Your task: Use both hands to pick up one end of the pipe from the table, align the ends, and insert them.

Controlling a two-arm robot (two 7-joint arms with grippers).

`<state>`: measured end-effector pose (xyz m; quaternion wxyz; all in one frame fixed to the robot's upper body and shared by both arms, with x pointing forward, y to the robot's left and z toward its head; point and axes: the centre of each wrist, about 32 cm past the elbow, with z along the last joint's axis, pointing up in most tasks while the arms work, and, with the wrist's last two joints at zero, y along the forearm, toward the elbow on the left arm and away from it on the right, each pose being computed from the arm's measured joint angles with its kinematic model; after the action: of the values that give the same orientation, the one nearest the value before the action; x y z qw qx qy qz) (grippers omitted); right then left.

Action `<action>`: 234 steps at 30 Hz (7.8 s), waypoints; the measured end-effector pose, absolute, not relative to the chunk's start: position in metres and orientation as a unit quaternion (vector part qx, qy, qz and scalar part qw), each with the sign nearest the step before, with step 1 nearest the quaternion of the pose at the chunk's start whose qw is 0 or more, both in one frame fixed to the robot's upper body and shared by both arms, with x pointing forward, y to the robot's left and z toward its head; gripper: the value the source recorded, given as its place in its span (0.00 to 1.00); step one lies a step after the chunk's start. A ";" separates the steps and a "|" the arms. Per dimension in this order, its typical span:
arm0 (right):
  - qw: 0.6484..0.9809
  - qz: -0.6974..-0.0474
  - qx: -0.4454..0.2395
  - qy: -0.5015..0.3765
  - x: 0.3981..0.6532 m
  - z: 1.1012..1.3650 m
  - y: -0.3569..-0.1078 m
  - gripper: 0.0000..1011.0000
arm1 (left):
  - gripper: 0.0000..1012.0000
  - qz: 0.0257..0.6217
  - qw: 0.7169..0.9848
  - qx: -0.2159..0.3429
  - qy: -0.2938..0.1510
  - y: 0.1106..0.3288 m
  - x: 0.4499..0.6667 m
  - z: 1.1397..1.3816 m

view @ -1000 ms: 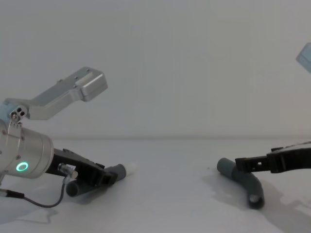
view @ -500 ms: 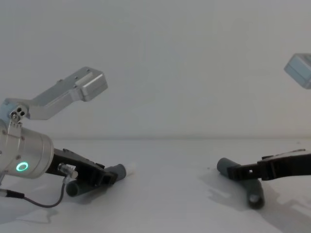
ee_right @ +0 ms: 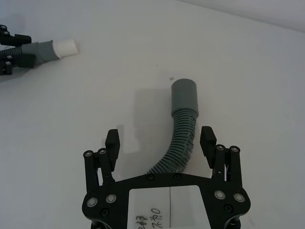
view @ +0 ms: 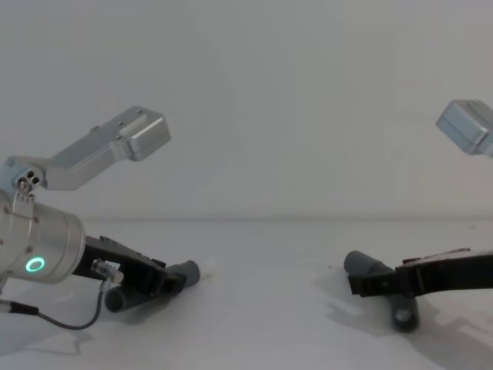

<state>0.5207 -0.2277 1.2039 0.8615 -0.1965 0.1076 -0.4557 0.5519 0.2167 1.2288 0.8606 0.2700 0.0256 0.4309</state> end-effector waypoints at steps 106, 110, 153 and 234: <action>0.857 -0.461 -0.201 0.116 0.519 1.194 -0.216 0.26 | 0.34 0.431 0.861 0.270 0.026 0.217 0.552 1.229; 0.857 -0.461 -0.201 0.117 0.519 1.194 -0.216 0.26 | 0.34 0.431 0.861 0.270 0.026 0.217 0.552 1.229; 0.904 -0.418 -0.084 0.043 0.528 1.202 -0.246 0.26 | 0.34 0.353 0.913 0.198 -0.053 0.233 0.566 1.251; 0.975 -0.186 -0.118 -0.034 0.537 1.226 -0.301 0.26 | 0.34 0.147 0.958 0.196 -0.153 0.266 0.589 1.285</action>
<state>0.5371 -0.3013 1.2256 0.9748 -0.1176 -0.0342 -0.1862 0.5888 0.2658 1.2854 0.9575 0.1958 -0.1525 0.1468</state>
